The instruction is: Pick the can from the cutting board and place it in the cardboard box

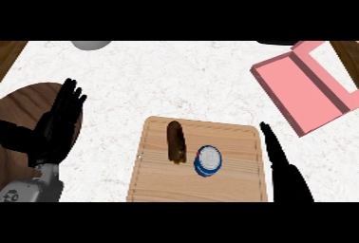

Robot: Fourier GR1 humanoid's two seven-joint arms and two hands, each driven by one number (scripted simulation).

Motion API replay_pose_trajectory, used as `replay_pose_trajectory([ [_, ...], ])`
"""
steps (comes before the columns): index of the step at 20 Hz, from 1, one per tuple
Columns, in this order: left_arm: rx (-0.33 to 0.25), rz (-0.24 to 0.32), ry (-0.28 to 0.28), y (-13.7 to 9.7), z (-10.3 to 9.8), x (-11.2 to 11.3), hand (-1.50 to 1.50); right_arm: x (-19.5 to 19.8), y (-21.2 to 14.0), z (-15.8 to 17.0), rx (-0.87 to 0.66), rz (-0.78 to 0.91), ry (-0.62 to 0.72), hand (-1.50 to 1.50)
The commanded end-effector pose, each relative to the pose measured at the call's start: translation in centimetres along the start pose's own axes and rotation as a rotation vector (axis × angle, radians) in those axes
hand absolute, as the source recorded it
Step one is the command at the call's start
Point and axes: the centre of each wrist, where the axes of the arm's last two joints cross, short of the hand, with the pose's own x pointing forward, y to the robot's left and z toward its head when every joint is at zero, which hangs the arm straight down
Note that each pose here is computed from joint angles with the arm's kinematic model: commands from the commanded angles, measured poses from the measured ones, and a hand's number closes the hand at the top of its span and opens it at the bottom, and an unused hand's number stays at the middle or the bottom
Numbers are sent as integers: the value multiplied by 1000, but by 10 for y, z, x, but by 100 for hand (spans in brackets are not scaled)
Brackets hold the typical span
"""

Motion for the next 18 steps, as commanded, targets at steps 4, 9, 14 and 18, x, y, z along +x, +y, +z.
replay_pose_trajectory([
  [4, -11, 4, 17, 0, 5, -8, 0, 9, 28, -16, -22, -1, 154, -150],
  [9, 9, -8, -23, -9, 2, -4, 0, 10, 14, -15, -36, 9, 159, -150],
  [14, 14, -13, -14, 2, 14, 7, 0, 3, 28, -25, -6, -4, 172, -150],
  [18, 3, 1, 4, 3, 18, 6, 0, 3, 35, -20, -1, 16, 184, -150],
])
